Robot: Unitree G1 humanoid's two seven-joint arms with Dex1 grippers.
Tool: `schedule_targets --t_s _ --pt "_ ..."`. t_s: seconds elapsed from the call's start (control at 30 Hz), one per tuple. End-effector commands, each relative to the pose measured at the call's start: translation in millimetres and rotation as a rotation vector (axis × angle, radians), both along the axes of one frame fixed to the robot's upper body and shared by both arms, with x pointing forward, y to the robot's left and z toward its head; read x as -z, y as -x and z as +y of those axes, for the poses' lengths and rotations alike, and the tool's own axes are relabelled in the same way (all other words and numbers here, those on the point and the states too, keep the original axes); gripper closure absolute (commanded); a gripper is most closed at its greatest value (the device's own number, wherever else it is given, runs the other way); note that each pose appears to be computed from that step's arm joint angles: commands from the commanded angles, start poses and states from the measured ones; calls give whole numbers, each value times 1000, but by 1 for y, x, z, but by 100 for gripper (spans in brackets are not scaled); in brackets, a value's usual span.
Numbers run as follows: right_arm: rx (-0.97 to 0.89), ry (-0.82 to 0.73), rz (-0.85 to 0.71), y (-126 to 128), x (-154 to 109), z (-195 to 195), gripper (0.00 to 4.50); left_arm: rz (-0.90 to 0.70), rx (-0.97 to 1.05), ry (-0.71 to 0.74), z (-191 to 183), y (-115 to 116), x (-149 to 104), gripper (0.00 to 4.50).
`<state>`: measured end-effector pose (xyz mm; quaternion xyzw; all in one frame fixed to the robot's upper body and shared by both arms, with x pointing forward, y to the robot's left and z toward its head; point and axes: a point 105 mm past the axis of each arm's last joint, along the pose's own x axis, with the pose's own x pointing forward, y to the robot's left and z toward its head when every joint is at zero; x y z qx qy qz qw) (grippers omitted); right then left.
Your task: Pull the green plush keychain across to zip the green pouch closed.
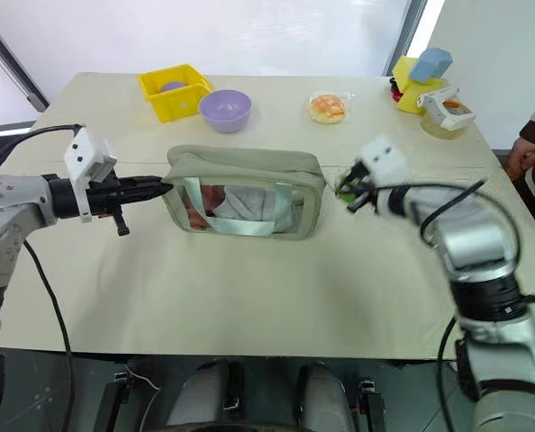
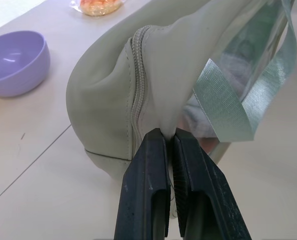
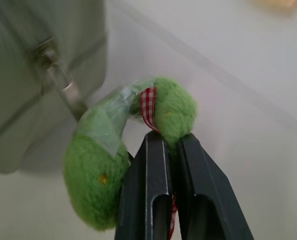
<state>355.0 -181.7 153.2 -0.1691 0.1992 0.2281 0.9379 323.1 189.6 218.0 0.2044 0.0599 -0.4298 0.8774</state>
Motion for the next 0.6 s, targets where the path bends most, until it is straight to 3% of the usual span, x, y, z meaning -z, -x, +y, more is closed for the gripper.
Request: schedule_targets --t_s 0.03,0.17,0.3,0.37,0.5,0.6 --pt "14 -52 -1 3 24 21 443 50 -14 -13 0 0 12 450" --pt "-4 -94 26 7 48 39 443 51 -17 -15 0 2 13 450" --pt "-34 -127 5 5 40 38 443 49 -27 -20 1 2 13 450" --pt "-47 -115 -29 2 25 27 378 46 -30 -22 3 3 12 450" --pt "-145 -138 -62 7 -13 11 200 46 -36 22 7 2 3 295" --pt "-330 -212 -110 26 -71 12 55 56 -43 36 19 4 -7 148"
